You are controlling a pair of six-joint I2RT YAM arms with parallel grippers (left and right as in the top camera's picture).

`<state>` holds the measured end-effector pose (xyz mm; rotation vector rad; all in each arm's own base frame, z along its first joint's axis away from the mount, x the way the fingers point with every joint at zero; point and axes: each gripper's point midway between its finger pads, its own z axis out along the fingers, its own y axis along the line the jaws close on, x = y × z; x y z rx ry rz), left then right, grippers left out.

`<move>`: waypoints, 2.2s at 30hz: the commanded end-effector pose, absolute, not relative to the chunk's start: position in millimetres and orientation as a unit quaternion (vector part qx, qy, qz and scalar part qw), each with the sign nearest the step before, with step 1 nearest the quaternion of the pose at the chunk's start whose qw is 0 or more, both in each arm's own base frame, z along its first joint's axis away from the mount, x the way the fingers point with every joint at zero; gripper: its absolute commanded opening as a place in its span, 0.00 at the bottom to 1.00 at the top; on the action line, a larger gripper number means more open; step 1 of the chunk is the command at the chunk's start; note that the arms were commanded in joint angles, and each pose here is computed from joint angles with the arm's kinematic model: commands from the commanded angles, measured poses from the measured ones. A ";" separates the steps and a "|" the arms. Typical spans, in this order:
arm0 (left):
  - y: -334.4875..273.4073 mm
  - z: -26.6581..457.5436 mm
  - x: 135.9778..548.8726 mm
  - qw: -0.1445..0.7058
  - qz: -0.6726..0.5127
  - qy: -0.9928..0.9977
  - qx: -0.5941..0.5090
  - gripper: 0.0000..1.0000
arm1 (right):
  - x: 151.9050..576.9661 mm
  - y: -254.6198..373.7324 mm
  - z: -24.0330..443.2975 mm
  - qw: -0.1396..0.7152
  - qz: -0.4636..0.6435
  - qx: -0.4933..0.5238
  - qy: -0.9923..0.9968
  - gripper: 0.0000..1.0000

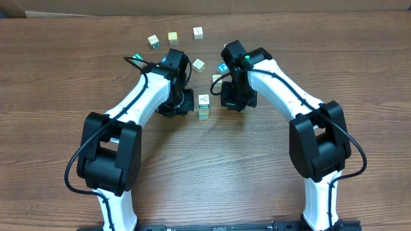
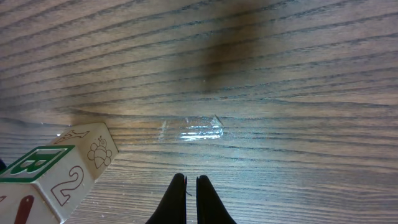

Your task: Form a tower

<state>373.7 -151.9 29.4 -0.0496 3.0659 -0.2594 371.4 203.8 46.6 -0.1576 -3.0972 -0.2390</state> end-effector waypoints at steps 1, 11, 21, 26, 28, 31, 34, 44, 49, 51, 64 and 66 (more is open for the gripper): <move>-150.2 17.0 368.2 0.021 -0.074 0.996 -0.035 0.04 | 371.9 204.6 54.6 0.005 -0.080 -0.054 -0.995 0.04; -148.0 16.6 368.5 0.016 -0.075 0.993 -0.086 0.04 | 371.1 204.2 54.6 0.007 -0.079 -0.058 -0.995 0.04; -152.3 23.8 367.6 -0.022 -0.162 0.979 -0.124 0.04 | 370.1 208.6 55.9 0.016 -0.100 -0.058 -0.993 0.04; -151.4 26.6 369.3 -0.029 -0.185 0.973 -0.134 0.04 | 369.7 215.9 58.3 0.023 -0.128 -0.046 -0.990 0.04; -154.8 28.9 369.2 -0.033 -0.201 0.970 -0.133 0.04 | 370.3 216.7 58.5 0.022 -0.130 -0.046 -0.990 0.04; -161.7 32.1 367.7 -0.039 -0.223 0.966 -0.122 0.04 | 368.7 222.3 60.1 0.026 -0.146 -0.034 -0.988 0.04; -164.1 31.9 367.4 -0.041 -0.229 0.965 -0.119 0.04 | 363.8 236.5 65.4 0.040 -0.189 -0.011 -0.981 0.04; -163.9 -2.3 362.1 -0.103 -0.267 0.946 -0.149 0.04 | 365.0 240.7 67.1 0.038 -0.201 -0.005 -0.979 0.04; -166.5 -2.6 363.8 -0.104 -0.286 0.942 -0.140 0.04 | 369.0 242.0 67.4 0.029 -0.203 -0.003 -0.979 0.04; -168.5 -1.7 365.8 -0.101 -0.293 0.941 -0.138 0.04 | 369.8 242.4 67.5 0.027 -0.204 -0.003 -0.979 0.04; -177.3 4.3 368.1 -0.098 -0.322 0.933 -0.124 0.04 | 370.0 237.7 65.5 0.025 -0.191 -0.005 -0.981 0.04; -177.1 4.2 368.1 -0.098 -0.321 0.934 -0.124 0.04 | 369.9 237.8 65.5 0.025 -0.191 -0.005 -0.981 0.04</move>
